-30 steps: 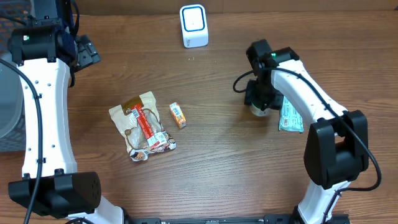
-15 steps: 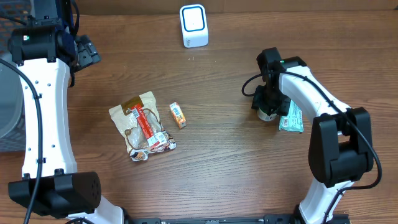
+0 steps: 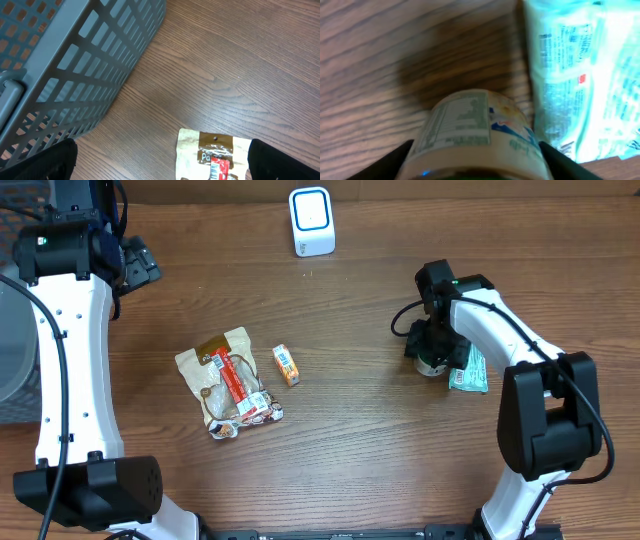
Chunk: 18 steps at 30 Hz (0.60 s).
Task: Scan the item barcode
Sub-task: 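Carry the jar right and set it down beside the wipes pack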
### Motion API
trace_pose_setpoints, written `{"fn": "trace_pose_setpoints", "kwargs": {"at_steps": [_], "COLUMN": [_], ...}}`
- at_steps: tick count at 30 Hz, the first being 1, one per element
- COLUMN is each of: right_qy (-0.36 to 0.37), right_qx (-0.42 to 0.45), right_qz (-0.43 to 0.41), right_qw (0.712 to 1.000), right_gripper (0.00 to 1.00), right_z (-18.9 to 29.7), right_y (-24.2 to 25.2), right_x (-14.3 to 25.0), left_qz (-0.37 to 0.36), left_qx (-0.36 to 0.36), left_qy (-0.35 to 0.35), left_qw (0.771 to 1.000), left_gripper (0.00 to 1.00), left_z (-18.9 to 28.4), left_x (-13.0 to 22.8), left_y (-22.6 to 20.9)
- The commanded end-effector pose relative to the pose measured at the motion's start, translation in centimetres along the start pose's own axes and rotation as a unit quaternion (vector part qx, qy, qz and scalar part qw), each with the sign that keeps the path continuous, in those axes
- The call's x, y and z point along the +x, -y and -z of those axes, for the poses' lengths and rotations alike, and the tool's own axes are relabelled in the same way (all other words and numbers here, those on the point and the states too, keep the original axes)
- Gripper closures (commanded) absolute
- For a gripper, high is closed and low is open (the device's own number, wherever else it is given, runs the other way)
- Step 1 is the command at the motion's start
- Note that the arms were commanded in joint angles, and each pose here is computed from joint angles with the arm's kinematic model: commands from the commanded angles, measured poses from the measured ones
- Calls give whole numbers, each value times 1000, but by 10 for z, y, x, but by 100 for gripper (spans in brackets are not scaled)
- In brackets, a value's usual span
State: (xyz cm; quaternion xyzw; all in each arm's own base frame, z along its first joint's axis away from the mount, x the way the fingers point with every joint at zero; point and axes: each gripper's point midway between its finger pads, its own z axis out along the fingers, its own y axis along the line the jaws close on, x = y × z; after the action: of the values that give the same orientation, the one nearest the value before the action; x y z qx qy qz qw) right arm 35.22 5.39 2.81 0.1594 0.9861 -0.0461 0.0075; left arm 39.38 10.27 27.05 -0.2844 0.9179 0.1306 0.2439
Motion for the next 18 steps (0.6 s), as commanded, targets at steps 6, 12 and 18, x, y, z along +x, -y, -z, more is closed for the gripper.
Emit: {"fn": "trace_pose_setpoints", "kwargs": {"at_steps": [6,12,18], "right_qy": [7,15,13], "right_qx": [3,43,31], "right_qz": [-6,-17,-52], "right_qw": [1000,999,998], "right_gripper": [11,11,11], "right_z": [3,10,18], "right_y": [5,26,44], "right_x": [-3,-10,-22], "left_qz": [3,3,3], "left_qx": [8,8,8], "left_qy": [20,20,20], "left_qw": [1000,1000,1000], "left_gripper": [0,0,0], "left_z": [15,15,15], "left_x": [-7,-7,-7], "left_y": [-3,-3,-3]}}
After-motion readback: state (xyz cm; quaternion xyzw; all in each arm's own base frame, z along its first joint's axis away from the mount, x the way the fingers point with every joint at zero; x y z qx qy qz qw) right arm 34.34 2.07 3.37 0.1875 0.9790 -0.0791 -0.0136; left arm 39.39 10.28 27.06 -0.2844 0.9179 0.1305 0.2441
